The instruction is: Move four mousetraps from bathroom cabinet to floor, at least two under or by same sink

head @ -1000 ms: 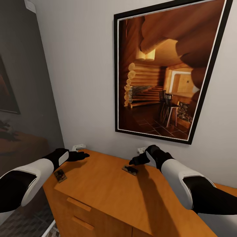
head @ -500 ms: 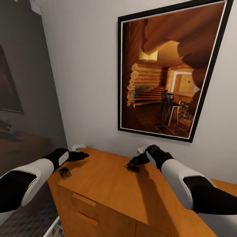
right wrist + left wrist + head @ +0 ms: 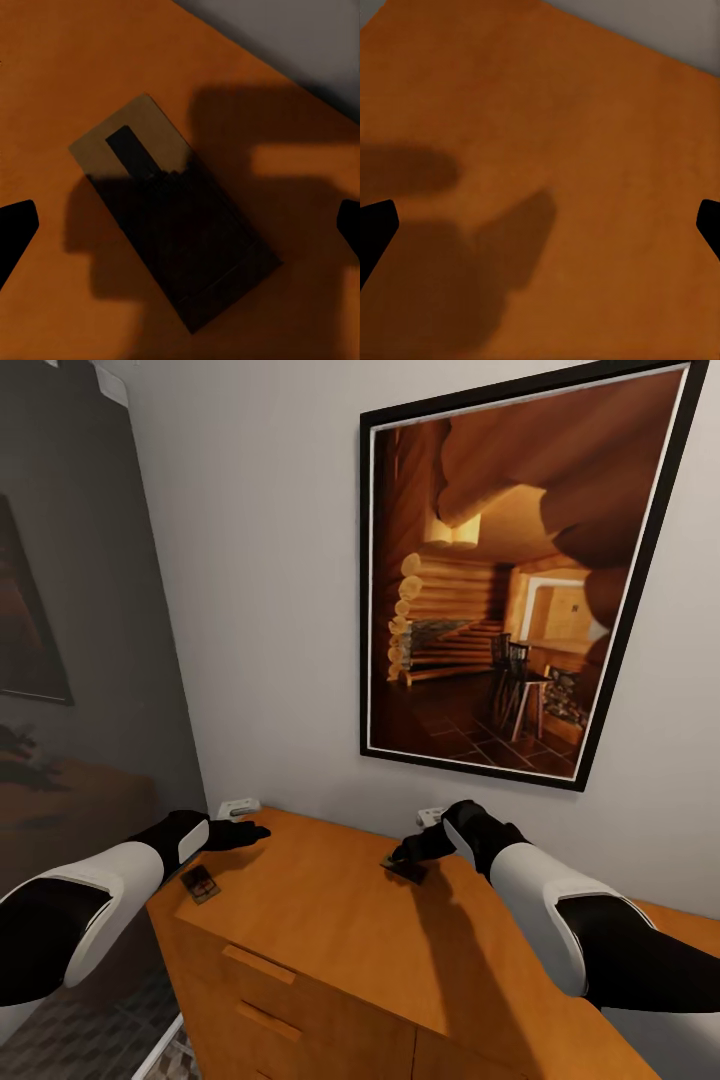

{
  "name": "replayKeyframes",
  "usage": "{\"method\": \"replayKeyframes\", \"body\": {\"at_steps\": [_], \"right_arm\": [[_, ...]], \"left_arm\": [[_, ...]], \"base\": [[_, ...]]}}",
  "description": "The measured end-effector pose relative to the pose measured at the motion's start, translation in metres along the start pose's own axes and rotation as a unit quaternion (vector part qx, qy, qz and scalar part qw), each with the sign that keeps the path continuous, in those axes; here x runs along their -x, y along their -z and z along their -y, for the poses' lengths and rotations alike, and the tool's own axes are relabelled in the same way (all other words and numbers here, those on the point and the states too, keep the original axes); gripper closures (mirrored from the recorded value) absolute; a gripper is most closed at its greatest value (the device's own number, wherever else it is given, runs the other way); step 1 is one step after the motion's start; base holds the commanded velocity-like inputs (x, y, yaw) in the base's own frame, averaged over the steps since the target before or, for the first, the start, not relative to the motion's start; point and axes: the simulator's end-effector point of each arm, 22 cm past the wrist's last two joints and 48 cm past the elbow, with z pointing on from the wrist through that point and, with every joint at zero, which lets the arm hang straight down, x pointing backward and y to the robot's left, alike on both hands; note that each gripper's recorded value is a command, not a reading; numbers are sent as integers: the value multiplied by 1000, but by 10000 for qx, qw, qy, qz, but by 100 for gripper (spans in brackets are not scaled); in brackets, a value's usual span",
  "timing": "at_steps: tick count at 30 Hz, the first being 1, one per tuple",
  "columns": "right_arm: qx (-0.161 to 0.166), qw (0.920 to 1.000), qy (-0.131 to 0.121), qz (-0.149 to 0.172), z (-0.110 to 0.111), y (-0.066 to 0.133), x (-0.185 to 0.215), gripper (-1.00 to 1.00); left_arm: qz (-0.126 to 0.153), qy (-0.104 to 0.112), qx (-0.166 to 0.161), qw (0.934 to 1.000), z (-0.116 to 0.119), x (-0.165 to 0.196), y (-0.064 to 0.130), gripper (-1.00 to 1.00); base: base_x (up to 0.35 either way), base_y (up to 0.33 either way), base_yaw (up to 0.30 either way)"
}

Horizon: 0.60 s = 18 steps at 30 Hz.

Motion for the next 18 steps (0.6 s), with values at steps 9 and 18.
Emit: {"method": "replayKeyframes", "body": {"at_steps": [9, 18], "right_arm": [[-8, 10000, -1, 8, 1, 0, 0, -100], [-19, 10000, 1, 9, 3, 1, 0, -100]], "left_arm": [[0, 0, 0, 10000, 0, 0, 0, -100], [0, -1, 1, 10000, 0, 0, 0, -100]], "base": [[-1, 1, 0], [0, 0, 0]]}}
